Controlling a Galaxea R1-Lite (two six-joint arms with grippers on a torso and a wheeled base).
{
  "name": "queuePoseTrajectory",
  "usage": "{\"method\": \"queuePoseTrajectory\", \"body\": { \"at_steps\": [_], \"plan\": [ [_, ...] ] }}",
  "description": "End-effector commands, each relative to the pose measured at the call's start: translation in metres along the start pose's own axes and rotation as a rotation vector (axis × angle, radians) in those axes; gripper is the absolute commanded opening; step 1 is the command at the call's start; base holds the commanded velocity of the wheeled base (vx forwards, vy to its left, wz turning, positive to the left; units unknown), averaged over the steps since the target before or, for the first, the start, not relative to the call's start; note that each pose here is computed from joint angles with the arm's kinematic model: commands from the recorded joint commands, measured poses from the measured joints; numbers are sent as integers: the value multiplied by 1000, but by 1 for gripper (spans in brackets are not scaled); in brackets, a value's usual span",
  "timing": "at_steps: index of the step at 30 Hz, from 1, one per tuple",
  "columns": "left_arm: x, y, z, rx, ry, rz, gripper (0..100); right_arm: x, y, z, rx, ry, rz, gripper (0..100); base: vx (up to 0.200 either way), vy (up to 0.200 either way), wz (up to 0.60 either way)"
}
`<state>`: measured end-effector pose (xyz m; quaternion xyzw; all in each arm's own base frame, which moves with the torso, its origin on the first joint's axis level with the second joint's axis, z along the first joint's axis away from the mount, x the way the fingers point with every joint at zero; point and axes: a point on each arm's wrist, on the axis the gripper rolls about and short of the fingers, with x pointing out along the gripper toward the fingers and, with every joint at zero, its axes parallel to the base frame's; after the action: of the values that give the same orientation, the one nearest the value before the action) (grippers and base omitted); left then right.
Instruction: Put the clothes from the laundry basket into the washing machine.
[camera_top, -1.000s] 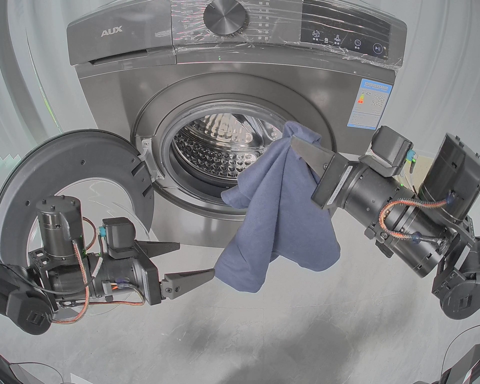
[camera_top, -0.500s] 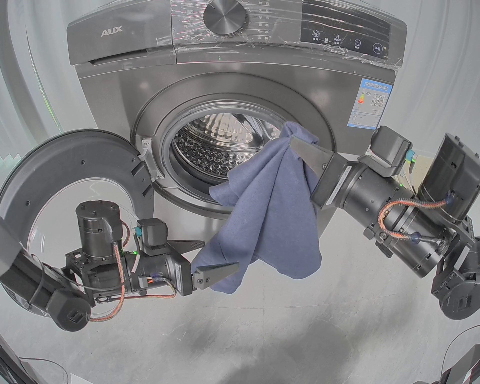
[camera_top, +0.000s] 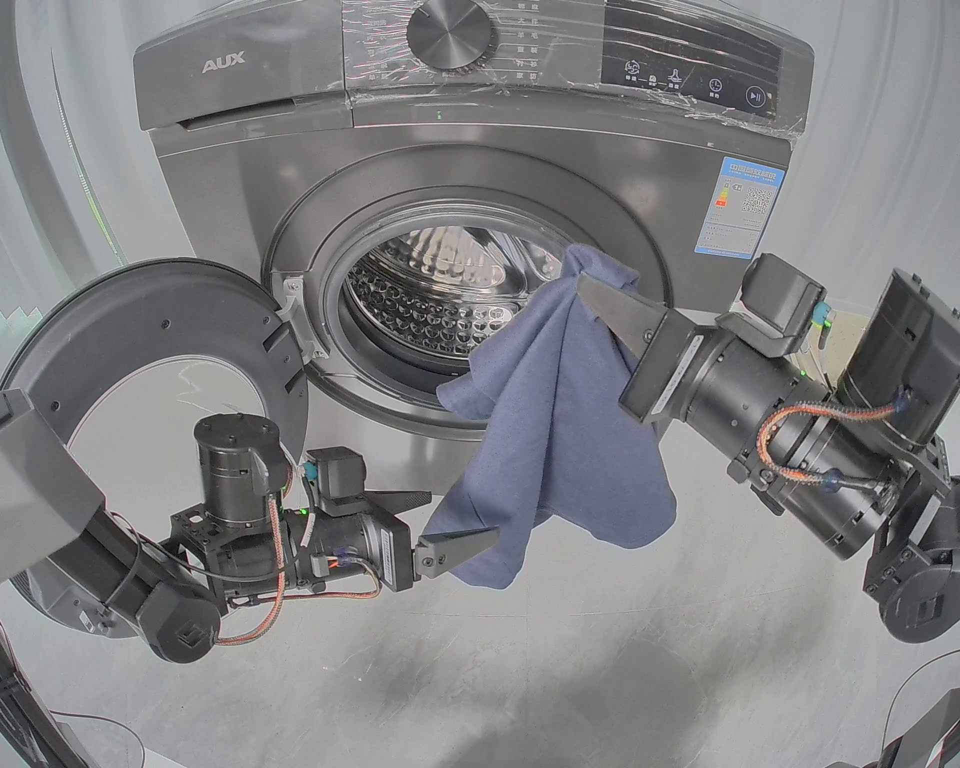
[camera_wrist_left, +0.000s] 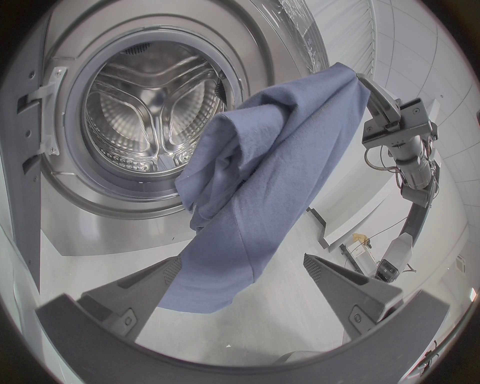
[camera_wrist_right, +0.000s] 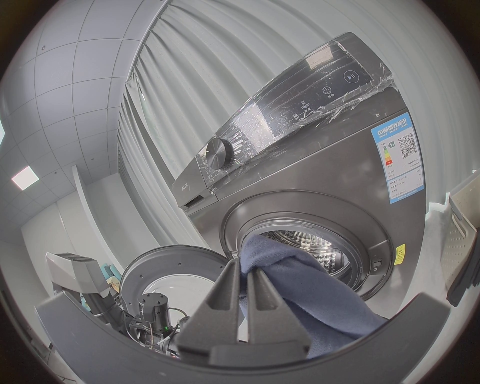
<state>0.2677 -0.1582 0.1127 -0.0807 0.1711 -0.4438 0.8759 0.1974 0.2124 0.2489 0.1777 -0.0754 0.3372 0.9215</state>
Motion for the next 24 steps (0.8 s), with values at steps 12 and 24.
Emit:
{"method": "queuePoseTrajectory", "body": {
  "at_steps": [12,24],
  "plan": [
    [38,14,-15,17,-10,-6,100,-2,2,-2,1,9,7,0,0,0,0],
    [40,15,-5,72,-158,70,0,-3,0,-8,-3,32,1,0,0,0,0]
  ]
}}
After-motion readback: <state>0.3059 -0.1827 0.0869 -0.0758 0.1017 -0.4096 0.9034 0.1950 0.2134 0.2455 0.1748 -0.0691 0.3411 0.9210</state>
